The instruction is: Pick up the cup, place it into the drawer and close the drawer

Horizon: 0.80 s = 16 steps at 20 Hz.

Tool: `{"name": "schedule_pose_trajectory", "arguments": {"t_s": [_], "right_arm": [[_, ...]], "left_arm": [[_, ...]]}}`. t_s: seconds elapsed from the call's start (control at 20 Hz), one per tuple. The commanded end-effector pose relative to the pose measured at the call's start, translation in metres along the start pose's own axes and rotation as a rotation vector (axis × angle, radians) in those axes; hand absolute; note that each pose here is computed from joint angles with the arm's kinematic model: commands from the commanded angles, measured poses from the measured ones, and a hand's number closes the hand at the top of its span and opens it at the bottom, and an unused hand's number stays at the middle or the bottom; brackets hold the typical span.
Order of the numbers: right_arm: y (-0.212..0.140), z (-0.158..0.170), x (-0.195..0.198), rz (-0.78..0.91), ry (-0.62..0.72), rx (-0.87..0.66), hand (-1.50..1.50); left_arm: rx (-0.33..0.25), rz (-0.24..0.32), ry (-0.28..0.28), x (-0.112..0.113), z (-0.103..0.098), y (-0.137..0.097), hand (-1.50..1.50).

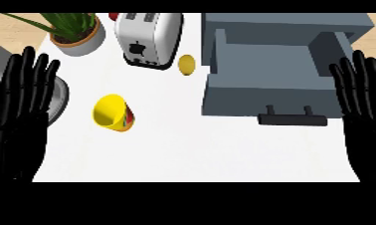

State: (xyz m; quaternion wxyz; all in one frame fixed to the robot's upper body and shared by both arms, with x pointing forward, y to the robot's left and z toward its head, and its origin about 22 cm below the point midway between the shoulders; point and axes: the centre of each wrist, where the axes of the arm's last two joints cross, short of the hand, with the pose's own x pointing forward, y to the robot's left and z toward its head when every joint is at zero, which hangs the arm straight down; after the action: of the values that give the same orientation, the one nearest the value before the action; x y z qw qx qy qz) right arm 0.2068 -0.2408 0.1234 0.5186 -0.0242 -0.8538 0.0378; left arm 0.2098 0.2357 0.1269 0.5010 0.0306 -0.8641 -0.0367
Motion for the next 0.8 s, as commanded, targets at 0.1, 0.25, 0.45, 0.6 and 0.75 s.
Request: {"name": "schedule_pose_trajectory", "arguments": {"t_s": [0.1, 0.25, 0.45, 0.6, 0.75], "right_arm": [[0.000, -0.012, 0.000, 0.009, -0.041, 0.026, -1.50], [0.007, -0.009, 0.009, -0.009, -0.090, 0.037, -1.50], [0.007, -0.012, -0.003, -0.023, 0.058, 0.163, -1.50], [-0.005, -0.035, -0.010, -0.029, 0.061, 0.148, -1.50], [-0.012, -0.037, -0.020, -0.044, 0.087, 0.174, -1.50]], "left_arm": [[-0.242, 0.128, -0.036, 0.001, -0.014, 0.015, -1.50], [-0.460, 0.241, -0.075, -0.004, -0.017, 0.031, -1.50], [-0.369, 0.440, 0.190, -0.044, -0.012, 0.052, -1.50], [-0.371, 0.434, 0.213, -0.050, -0.025, 0.077, -1.50], [-0.351, 0.411, 0.249, -0.084, -0.030, 0.090, -1.50]]}}
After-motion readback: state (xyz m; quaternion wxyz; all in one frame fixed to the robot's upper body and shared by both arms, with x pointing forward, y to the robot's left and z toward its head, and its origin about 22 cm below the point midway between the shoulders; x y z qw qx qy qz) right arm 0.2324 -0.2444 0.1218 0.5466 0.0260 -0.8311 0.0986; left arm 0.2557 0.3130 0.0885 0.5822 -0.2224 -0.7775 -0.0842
